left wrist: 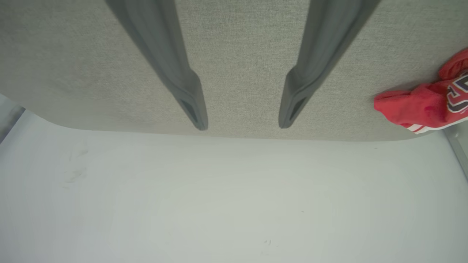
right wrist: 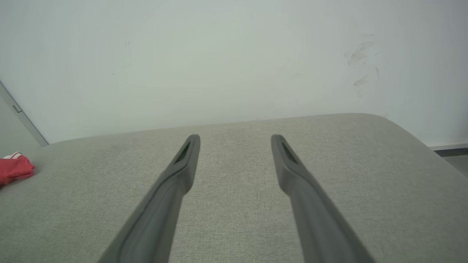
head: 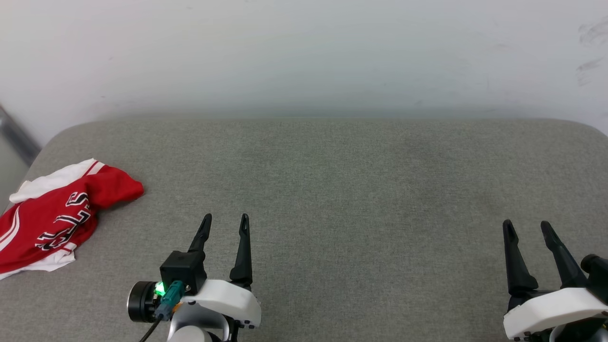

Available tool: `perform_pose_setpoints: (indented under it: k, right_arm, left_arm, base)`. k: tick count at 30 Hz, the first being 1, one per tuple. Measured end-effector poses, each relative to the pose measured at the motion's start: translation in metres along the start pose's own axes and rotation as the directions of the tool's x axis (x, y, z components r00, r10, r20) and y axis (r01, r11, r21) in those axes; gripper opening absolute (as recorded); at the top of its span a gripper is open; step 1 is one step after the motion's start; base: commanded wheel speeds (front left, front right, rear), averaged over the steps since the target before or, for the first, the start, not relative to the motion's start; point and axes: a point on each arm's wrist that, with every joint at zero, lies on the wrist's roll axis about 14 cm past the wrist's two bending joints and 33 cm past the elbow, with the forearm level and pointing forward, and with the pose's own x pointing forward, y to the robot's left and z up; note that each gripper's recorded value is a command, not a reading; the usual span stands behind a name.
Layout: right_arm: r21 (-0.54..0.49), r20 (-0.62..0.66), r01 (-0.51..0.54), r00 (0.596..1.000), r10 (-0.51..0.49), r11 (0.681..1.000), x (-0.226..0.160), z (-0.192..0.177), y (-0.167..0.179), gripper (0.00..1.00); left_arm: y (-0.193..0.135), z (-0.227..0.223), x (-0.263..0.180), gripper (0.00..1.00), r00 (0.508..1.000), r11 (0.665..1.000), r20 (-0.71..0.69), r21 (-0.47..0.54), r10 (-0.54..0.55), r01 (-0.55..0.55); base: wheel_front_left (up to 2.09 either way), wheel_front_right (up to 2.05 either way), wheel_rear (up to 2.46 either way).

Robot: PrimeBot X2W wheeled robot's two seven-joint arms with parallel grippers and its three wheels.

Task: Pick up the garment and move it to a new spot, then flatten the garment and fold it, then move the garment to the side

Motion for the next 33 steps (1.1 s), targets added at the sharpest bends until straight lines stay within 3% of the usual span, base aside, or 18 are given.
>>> perform_pose_setpoints:
  k: [16, 33]
  right_arm:
    - [-0.083, 0.004, 0.006, 1.0, -0.006, 0.997, -0.0011, 0.001, -0.0024, 1.0]
    - [-0.105, 0.011, 0.003, 1.0, -0.002, 0.994, 0.0, 0.0005, -0.0017, 1.0]
  left_arm:
    - [-0.0049, 0.0034, -0.0007, 1.0, 0.999, 0.996, 0.032, 0.089, -0.018, 0.015]
    - [-0.003, 0.0007, -0.0006, 1.0, 0.999, 0.996, 0.031, 0.09, -0.011, 0.008]
  base:
    - [0.0, 0.0, 0.0]
    - [0.0, 0.0, 0.0]
